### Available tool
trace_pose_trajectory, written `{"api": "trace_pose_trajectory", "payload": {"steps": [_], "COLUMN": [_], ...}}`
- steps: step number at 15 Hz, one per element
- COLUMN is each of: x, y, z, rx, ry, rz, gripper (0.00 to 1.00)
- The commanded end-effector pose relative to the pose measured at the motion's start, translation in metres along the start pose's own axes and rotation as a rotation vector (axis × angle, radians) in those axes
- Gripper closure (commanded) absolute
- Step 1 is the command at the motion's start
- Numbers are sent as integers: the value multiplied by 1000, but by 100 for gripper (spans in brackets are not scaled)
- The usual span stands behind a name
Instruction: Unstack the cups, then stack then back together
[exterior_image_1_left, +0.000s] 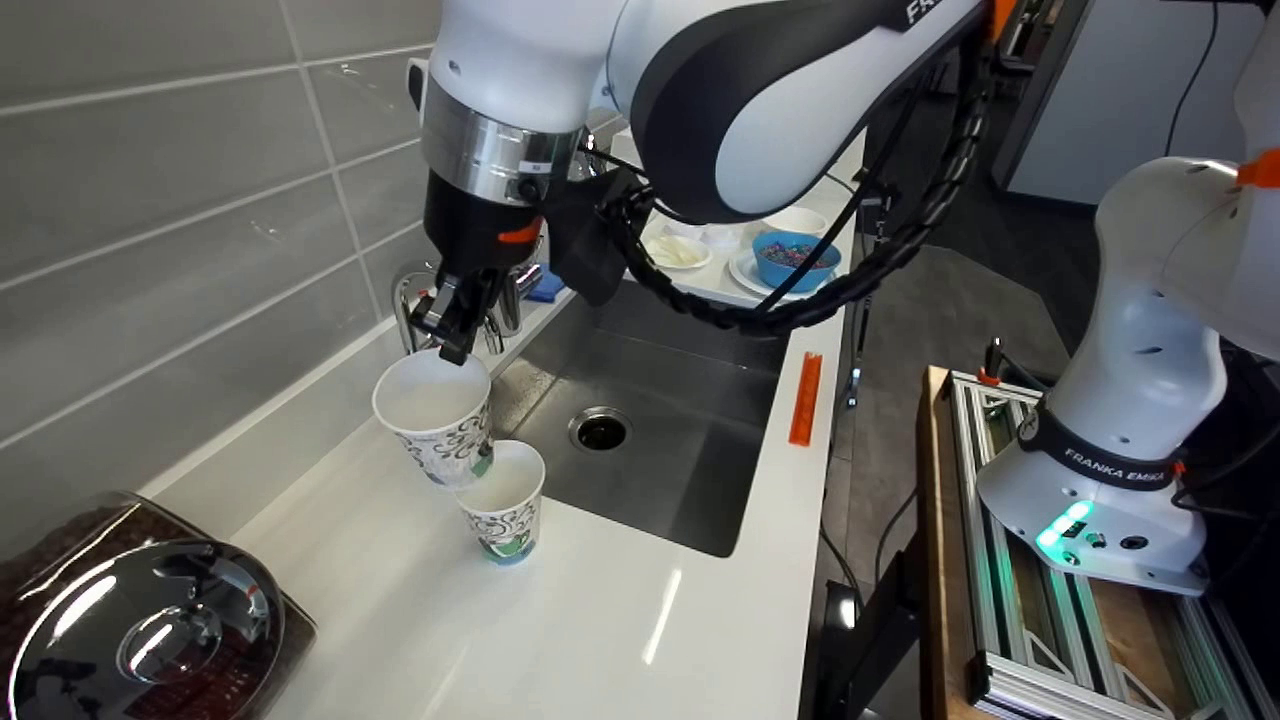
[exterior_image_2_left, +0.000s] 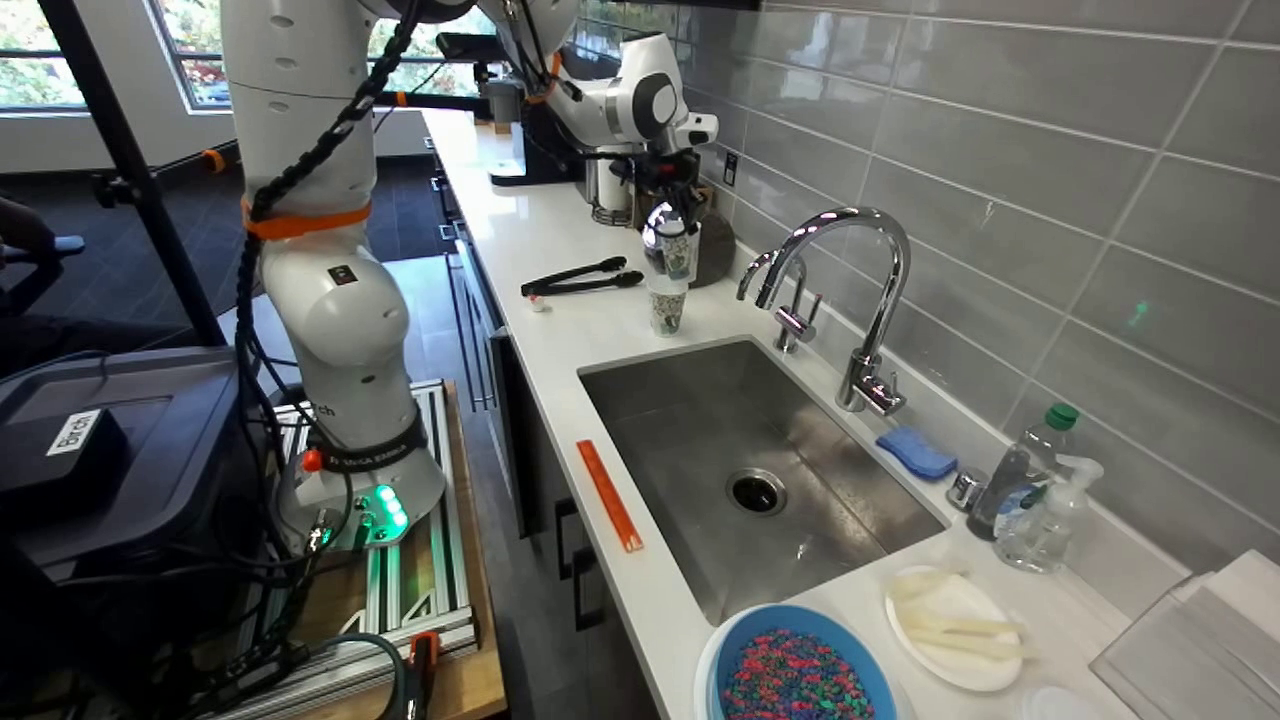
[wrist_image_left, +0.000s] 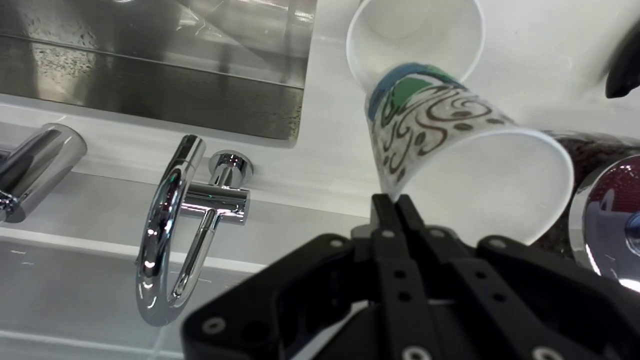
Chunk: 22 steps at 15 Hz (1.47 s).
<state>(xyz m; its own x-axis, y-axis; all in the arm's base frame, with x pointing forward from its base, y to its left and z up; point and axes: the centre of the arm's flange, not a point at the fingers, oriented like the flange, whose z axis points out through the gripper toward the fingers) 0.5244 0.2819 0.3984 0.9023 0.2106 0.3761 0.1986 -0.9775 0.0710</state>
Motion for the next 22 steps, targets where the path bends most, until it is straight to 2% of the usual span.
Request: {"api": "trace_pose_trajectory", "payload": {"steps": [1,6,9,15,22], "x": [-14,-20,-31,-73,-119], "y": [10,14,11,1,-6], "z": [-17,-35,-42,-49,-26], "rx": [5,15,49,93,138], "ry": [20,38,29,-1,52], "rz": [13,15,10,-25,-97], "gripper": [99,99,99,99,99]}}
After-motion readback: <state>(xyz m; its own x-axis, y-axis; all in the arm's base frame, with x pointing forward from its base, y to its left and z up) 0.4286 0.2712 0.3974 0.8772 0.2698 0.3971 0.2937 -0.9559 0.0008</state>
